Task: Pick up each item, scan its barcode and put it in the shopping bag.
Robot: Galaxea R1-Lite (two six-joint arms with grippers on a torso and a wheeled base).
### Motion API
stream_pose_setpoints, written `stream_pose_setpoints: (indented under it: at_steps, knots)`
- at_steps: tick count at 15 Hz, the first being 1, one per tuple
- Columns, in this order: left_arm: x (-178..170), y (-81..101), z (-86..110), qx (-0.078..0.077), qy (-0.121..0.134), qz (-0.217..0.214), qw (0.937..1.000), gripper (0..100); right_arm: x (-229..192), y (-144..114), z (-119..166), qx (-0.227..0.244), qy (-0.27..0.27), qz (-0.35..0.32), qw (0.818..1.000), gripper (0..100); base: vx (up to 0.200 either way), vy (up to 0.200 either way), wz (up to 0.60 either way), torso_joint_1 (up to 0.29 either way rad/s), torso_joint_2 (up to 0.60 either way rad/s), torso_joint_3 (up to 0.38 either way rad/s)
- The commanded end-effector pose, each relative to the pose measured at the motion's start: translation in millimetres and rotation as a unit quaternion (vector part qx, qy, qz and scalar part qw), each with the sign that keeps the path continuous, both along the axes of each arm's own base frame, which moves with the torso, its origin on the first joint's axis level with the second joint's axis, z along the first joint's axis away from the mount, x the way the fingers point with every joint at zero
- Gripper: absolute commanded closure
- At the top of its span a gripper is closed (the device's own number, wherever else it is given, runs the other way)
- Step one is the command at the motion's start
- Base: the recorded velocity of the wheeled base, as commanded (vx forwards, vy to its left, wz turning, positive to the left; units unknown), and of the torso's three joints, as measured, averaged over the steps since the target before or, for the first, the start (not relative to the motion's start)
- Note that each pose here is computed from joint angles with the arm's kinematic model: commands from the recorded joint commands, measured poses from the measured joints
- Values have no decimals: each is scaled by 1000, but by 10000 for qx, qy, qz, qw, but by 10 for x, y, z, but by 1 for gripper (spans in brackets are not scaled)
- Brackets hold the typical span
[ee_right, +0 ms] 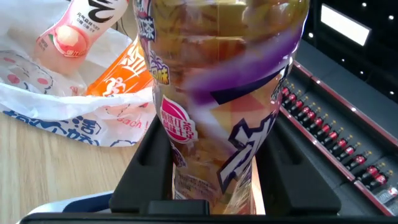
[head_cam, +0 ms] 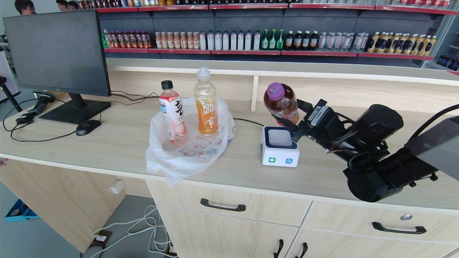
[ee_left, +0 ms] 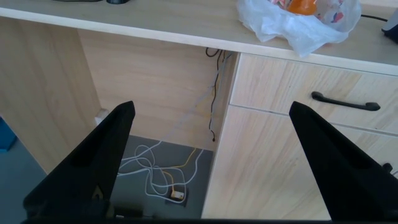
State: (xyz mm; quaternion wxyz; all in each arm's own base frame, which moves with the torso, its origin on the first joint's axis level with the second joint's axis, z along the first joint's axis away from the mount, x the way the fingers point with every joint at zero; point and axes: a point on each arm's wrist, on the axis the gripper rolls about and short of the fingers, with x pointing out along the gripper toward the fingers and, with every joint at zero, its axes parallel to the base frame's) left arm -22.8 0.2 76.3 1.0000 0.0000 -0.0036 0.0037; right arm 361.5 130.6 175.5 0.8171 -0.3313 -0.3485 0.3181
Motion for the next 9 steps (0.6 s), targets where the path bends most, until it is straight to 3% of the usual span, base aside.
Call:
stream_pose_setpoints:
  at_steps: [1, 9]
  knots:
    - [0, 0, 0, 0, -2, 1, 10000, 0, -8, 3, -32, -35, 43, 27, 10000, 100, 0, 0, 0, 0, 0, 0]
    - [0, 0, 0, -8, -2, 1, 10000, 0, 12, -111, -114, -149, 133, -96, 9998, 100, 0, 0, 0, 0, 0, 0]
